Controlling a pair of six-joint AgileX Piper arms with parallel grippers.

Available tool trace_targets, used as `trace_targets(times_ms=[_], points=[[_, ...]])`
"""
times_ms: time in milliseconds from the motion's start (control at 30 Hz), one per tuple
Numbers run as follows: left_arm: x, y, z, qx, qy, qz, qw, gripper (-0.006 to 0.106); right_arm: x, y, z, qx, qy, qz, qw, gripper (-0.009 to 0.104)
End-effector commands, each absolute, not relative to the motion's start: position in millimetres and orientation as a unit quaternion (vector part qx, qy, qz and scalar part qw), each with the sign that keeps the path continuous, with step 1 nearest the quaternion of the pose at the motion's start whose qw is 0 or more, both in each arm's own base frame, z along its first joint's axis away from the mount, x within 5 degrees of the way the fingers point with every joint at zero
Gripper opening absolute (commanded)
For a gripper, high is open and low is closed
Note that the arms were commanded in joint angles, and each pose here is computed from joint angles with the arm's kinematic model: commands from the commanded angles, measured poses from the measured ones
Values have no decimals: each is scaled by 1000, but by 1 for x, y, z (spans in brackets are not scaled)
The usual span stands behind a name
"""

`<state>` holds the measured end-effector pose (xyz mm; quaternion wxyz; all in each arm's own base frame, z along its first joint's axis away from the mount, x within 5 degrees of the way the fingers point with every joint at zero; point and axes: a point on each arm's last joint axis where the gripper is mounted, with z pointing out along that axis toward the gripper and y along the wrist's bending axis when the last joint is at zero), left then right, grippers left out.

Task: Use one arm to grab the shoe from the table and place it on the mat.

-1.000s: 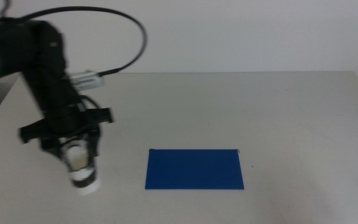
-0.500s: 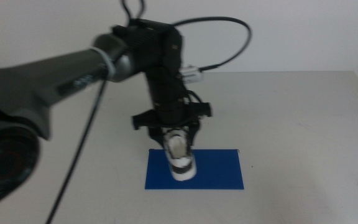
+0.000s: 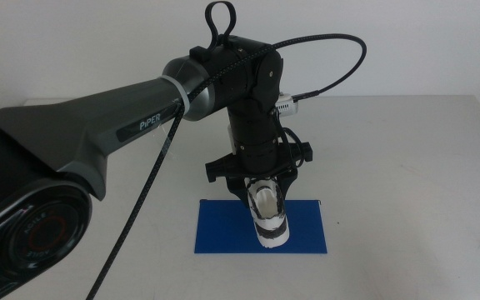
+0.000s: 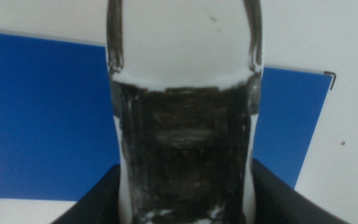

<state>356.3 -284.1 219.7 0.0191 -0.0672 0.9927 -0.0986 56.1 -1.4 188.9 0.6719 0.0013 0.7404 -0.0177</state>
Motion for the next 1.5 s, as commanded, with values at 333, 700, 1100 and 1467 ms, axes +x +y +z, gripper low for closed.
trace_targets(times_ms=[333,700,1100,1467], points=[[351,-271,257,-58,994,-70,54,15,55,-2,201,-3,702,-29,711,66],[352,-270,257,-81,992,-38,85,15,55,-2,201,-3,702,-29,711,66],[350,-272,256,-411,908,-63,56,15,55,-2,201,-3,702,-29,711,66],[334,-291,257,-637,766,-79,33,15,55,-2,201,-3,702,-29,711,66]])
